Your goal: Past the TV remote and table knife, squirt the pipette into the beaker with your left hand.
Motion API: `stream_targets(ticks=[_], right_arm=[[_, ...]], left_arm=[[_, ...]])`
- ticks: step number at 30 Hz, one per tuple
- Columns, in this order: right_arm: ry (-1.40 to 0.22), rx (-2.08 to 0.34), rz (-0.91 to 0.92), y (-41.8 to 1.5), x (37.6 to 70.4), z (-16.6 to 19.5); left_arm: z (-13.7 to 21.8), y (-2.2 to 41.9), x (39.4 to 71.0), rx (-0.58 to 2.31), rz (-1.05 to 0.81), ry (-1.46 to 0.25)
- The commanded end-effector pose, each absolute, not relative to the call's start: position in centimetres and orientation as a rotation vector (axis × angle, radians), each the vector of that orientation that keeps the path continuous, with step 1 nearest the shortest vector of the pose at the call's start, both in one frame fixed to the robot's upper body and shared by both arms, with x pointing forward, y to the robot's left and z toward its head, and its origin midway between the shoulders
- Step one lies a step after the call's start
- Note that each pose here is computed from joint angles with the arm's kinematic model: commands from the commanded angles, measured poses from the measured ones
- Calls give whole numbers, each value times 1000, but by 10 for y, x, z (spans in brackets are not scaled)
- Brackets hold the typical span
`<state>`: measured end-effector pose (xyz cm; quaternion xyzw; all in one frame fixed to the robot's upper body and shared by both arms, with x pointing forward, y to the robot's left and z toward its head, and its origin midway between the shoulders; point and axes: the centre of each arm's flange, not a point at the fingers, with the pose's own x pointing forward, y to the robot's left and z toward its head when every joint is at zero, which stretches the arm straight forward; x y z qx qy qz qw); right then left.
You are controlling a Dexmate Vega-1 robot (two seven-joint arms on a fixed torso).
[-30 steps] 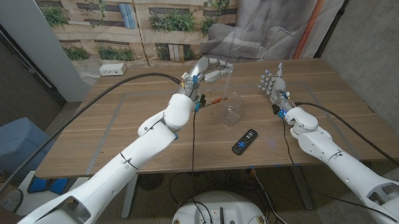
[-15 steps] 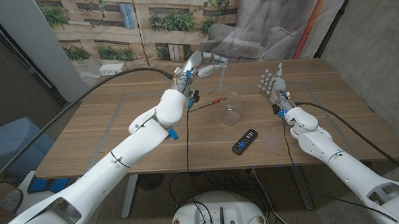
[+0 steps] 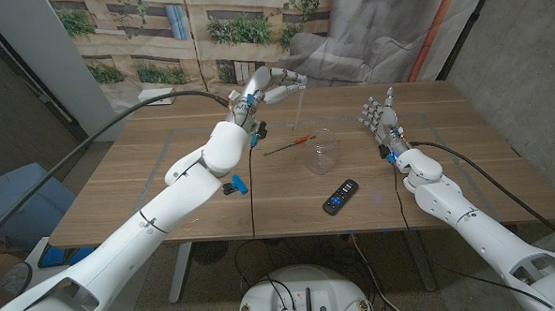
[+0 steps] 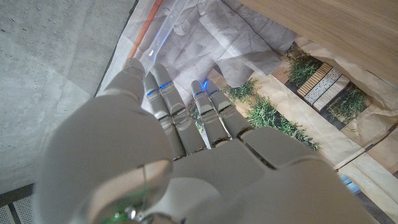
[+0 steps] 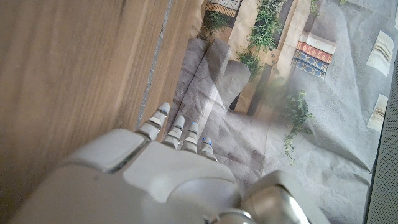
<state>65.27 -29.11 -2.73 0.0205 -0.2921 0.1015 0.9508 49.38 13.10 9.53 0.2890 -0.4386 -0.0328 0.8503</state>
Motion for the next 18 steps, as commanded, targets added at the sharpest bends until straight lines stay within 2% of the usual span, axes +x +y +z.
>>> stream_targets(ticks=[1, 18], right_arm=[[-593, 41, 206, -291, 653, -27], [-593, 42, 206, -291, 653, -27]], left_arm=[[91, 150, 503, 604, -65, -912], [82, 165, 526, 580, -67, -904]])
